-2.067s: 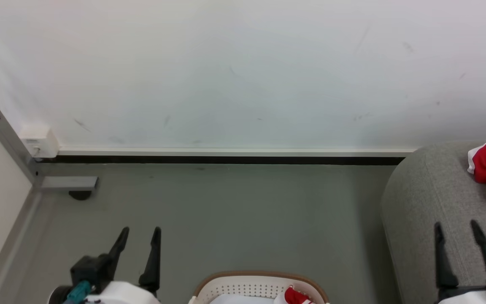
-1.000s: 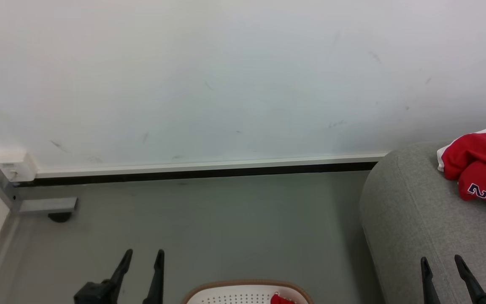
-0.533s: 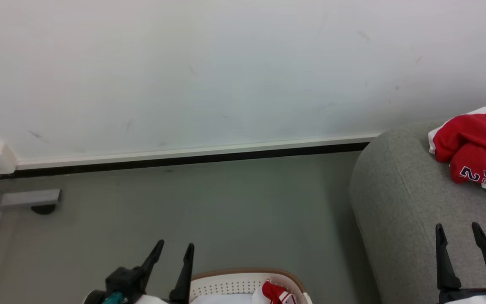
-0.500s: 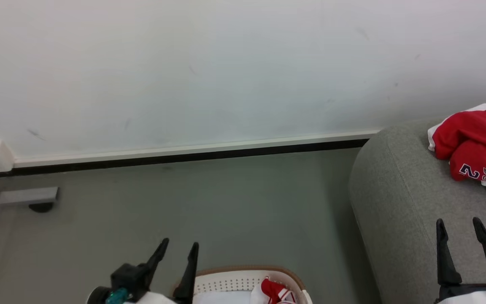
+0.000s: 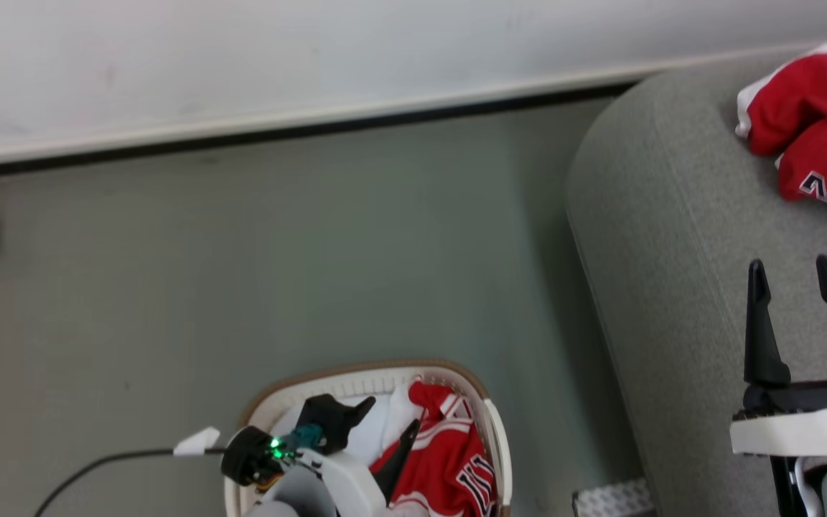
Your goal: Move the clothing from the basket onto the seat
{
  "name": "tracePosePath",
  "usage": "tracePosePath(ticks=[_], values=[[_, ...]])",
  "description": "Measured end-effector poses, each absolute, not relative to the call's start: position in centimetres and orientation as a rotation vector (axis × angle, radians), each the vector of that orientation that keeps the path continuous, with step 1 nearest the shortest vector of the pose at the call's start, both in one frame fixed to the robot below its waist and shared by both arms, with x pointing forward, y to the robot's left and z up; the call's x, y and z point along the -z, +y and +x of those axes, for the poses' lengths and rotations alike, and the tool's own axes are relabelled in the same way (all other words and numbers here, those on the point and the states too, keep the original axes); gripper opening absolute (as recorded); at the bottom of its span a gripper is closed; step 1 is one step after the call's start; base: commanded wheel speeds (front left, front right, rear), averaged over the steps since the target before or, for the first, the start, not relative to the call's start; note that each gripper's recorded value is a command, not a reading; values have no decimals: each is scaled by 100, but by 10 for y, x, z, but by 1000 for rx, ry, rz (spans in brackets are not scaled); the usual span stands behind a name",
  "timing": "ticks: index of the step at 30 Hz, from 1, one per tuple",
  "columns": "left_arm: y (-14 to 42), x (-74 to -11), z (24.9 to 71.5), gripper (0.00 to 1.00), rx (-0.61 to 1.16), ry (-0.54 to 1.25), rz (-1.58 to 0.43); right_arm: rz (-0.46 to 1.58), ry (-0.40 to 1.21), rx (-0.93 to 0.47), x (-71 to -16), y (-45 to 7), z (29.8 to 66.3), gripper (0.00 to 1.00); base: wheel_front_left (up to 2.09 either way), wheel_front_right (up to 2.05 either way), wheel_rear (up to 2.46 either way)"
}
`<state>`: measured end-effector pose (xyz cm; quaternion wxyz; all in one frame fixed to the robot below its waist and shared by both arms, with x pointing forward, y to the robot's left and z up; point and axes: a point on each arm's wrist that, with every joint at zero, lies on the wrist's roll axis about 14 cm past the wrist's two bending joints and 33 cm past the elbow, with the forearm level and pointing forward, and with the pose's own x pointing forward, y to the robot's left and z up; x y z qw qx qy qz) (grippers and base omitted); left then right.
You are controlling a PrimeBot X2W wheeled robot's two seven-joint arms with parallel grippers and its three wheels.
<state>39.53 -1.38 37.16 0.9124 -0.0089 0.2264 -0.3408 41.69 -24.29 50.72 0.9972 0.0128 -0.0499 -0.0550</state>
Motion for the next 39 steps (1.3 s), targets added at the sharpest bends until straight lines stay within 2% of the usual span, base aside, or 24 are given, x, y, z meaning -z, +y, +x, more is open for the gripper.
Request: tracePosePath(ticks=[8, 17, 25, 39], values=[[-33, -299, 390, 100, 827, 710, 5, 15, -75, 110, -488, -247, 449, 100, 0, 0, 0], [-35, -227, 392, 100, 902, 872, 13, -31, -22, 124, -454, -259, 475, 100, 0, 0, 0], [-42, -181, 385, 100, 952, 953, -16, -79, 14, 103, -424, -259, 500, 100, 0, 0, 0], [-55, -154, 372, 100, 1039, 1004, -58, -89, 30, -10, -383, -225, 541, 100, 0, 0, 0]])
